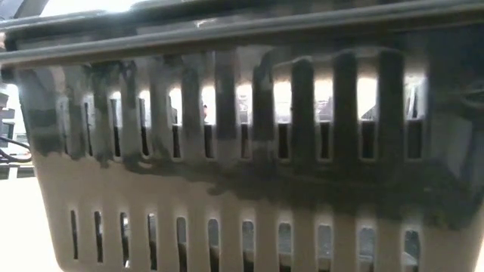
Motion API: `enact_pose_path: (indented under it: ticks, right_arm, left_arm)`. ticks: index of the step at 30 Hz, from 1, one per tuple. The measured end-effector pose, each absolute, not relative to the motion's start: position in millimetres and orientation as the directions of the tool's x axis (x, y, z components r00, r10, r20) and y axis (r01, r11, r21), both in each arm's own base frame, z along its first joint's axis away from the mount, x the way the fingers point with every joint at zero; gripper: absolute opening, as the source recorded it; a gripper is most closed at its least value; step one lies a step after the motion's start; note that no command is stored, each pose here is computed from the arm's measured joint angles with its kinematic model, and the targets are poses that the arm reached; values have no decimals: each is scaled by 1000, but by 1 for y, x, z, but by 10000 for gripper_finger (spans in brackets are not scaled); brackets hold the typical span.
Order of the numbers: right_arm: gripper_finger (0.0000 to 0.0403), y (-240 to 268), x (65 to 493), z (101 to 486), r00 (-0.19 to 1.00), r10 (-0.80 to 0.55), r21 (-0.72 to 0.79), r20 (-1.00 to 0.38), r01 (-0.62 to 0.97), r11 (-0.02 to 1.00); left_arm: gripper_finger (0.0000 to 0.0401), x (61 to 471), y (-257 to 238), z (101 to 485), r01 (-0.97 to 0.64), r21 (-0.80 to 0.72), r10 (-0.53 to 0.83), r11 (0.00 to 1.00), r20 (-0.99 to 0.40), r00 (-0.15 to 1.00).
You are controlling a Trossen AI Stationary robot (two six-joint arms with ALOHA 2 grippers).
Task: Stack baskets by color
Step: Stack the bottom transparent bin on top of the transparent bin, then stack the right black bin on top of the black bin
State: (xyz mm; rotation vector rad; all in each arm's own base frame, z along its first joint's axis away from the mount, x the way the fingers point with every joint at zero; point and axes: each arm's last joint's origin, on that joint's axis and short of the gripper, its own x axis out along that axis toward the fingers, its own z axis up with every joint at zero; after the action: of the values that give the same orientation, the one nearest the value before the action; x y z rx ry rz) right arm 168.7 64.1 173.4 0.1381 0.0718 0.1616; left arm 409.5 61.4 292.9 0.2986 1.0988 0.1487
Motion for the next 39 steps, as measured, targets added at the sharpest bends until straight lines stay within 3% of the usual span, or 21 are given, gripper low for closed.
enact_pose_path:
  ticks: [24,27,35,39]
  right_arm:
    - [114,64,169,174,984,168,142,-54,-159,977]
    - [114,64,169,174,984,168,142,-54,-159,977]
    - [114,64,169,174,984,167,144,-54,-158,977]
    - [114,64,169,174,984,167,144,-54,-158,977]
  left_arm:
    - [4,399,54,303,52,288,253,956,-902,351]
    - [27,400,54,303,44,299,264,953,-895,359]
    - [134,400,54,304,12,328,302,944,-883,360]
    - [165,400,51,304,5,327,303,945,-882,361]
